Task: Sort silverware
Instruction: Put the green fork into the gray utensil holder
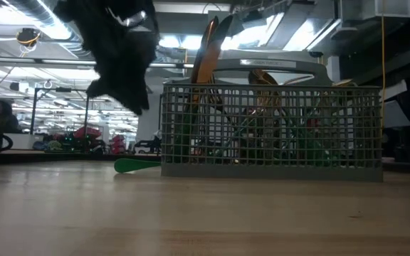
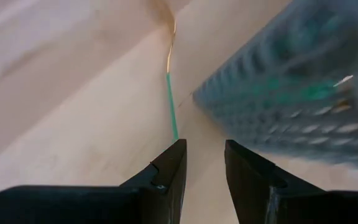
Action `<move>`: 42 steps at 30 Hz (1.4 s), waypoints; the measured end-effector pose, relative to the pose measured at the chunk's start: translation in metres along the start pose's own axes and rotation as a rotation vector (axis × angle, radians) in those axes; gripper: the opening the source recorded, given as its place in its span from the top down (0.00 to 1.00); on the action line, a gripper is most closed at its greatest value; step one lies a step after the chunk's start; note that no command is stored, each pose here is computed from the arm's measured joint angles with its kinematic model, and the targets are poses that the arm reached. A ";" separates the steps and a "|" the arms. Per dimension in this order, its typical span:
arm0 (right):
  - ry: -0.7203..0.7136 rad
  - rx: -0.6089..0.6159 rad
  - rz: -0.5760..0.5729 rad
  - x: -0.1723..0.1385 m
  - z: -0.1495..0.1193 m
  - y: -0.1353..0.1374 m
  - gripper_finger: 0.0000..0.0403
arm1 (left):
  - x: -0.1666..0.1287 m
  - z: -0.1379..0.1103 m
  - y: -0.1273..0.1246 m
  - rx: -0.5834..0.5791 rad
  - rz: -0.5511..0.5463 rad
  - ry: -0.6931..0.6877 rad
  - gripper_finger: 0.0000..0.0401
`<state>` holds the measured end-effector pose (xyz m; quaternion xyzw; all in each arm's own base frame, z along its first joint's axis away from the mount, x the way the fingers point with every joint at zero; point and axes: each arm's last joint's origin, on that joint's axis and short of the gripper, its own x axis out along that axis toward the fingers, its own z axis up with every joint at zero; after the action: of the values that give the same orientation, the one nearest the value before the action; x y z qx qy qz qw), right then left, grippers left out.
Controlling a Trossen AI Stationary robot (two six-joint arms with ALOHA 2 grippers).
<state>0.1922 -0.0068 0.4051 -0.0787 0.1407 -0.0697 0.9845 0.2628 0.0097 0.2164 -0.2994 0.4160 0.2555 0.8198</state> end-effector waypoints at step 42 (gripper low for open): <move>0.027 -0.007 0.006 -0.004 0.003 -0.001 0.68 | 0.023 -0.014 -0.007 0.049 0.067 0.060 0.99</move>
<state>0.1888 -0.0067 0.4090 -0.0806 0.1545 -0.0675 0.9824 0.2720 -0.0010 0.1926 -0.2727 0.4561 0.2637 0.8050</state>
